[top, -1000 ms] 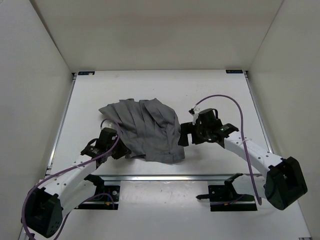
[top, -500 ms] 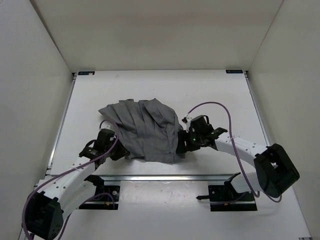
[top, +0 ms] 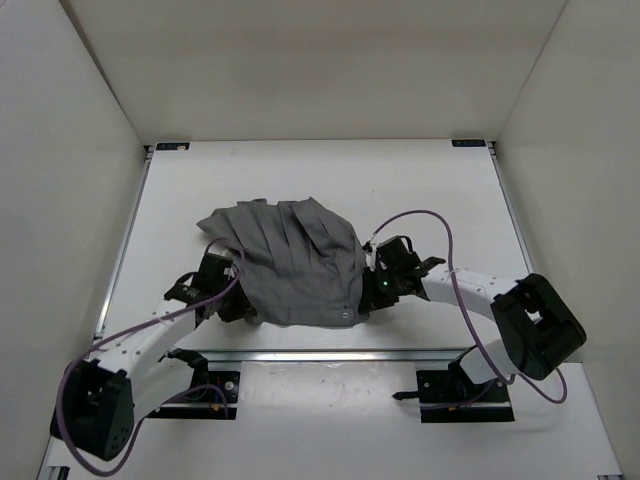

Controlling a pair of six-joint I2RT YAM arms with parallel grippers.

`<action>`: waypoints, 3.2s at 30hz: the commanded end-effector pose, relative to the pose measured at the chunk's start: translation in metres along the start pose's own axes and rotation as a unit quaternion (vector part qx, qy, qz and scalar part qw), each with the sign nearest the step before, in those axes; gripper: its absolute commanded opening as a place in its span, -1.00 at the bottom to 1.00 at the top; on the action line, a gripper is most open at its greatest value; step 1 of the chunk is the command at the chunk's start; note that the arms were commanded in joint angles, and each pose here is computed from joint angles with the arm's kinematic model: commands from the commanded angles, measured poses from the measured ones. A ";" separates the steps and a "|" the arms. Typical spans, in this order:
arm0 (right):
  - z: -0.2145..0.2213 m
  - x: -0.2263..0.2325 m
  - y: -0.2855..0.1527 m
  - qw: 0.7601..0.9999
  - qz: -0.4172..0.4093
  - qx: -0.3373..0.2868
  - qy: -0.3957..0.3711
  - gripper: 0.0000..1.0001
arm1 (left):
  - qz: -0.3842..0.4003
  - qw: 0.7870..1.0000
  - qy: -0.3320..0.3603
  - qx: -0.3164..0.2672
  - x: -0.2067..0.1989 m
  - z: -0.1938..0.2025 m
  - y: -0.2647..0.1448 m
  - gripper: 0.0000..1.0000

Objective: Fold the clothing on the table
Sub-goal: Flatten the skirt out, then fold the skirt

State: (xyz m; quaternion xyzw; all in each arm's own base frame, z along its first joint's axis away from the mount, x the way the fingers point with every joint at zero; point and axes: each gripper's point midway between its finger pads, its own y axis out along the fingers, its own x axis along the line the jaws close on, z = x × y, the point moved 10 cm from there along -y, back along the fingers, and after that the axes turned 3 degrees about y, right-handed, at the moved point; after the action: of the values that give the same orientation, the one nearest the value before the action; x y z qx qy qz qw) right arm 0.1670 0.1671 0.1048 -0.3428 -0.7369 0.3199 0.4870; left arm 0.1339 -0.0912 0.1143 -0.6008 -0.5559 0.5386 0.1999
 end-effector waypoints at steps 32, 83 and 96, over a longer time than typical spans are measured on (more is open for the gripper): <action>-0.094 -0.037 -0.146 0.961 0.106 -0.255 0.004 -1.00 | -0.031 0.979 0.188 -0.077 -0.060 -0.098 -0.053 -1.00; -0.027 -0.004 -0.102 0.987 -0.008 -0.138 0.087 -1.00 | 0.033 0.986 0.162 -0.039 -0.034 -0.045 -0.076 -1.00; -0.148 -0.046 -0.086 0.973 -0.045 -0.201 0.105 -1.00 | 0.007 0.991 0.127 -0.030 -0.058 -0.167 0.008 -1.00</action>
State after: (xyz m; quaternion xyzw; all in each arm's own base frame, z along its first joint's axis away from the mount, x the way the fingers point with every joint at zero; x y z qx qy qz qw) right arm 0.2648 0.1098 0.1766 -0.4026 -0.7150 0.1625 0.5480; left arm 0.2601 -0.0956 0.1677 -0.6586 -0.4963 0.4980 0.2681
